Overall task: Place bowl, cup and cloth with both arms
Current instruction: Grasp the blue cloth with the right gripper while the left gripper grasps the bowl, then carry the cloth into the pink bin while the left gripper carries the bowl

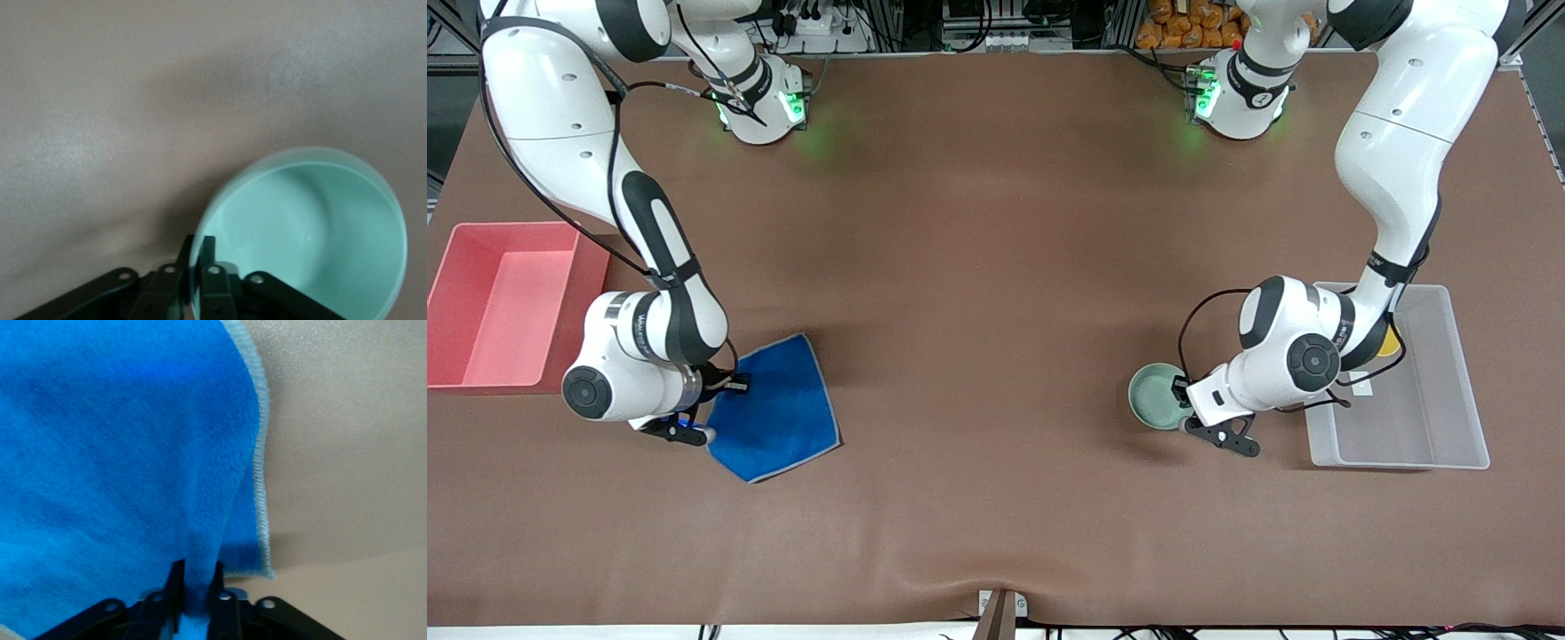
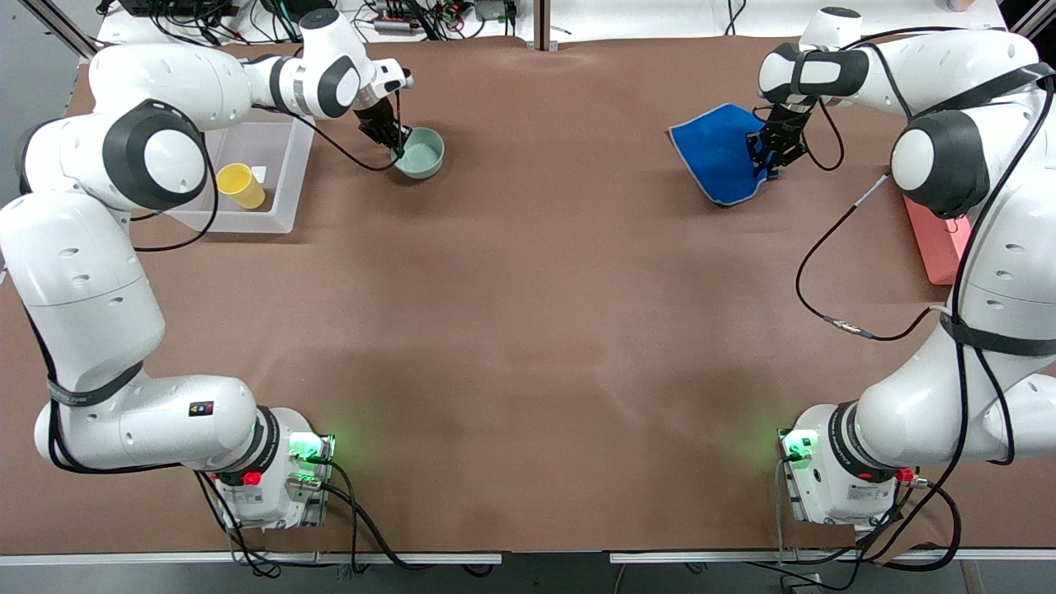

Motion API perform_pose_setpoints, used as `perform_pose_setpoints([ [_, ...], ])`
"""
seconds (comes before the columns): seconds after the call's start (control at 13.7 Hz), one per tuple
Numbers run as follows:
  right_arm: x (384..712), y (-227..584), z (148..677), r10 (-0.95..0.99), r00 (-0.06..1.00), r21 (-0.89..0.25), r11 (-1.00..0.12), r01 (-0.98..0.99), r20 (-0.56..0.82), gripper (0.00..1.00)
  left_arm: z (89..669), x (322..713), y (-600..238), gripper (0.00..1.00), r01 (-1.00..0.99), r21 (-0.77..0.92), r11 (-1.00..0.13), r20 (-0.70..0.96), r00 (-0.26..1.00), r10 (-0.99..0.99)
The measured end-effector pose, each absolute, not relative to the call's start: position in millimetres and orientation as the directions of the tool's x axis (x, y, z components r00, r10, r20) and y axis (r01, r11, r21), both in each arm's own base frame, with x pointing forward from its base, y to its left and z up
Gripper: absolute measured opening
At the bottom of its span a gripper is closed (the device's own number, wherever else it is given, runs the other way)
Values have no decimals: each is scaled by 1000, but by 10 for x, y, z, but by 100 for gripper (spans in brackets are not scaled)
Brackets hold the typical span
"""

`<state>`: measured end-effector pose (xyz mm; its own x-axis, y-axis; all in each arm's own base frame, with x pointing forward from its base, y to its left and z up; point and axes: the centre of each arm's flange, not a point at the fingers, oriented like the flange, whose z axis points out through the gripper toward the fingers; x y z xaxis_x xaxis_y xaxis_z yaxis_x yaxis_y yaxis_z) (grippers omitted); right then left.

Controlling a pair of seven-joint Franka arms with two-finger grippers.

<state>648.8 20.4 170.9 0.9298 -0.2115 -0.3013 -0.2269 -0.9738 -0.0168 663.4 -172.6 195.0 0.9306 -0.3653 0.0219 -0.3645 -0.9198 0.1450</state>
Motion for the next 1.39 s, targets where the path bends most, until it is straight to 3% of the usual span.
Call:
perform_pose_setpoints([
  [0.07,6488,212,1709,-210,930,-17,-974,-226,-301,2,1974,6655,-1721,3,-371,137,-919,28,928,-370],
  [0.44,6559,276,1994,-197,939,-26,-977,-213,-281,3,2554,6840,-1245,3,-329,88,-940,30,944,-328],
  [0.88,6499,358,3692,-163,964,-59,-982,-178,-209,3,3781,6802,191,3,-209,1,-978,31,977,-209],
  [1.09,6270,71,4448,-157,963,-1,-987,-161,-221,3,3795,6721,1139,3,-265,-7,-964,33,964,-265],
  [1.39,6014,-1160,4913,-92,971,-3,-995,-95,-222,3,3708,6650,1781,3,-210,0,-978,39,977,-210],
])
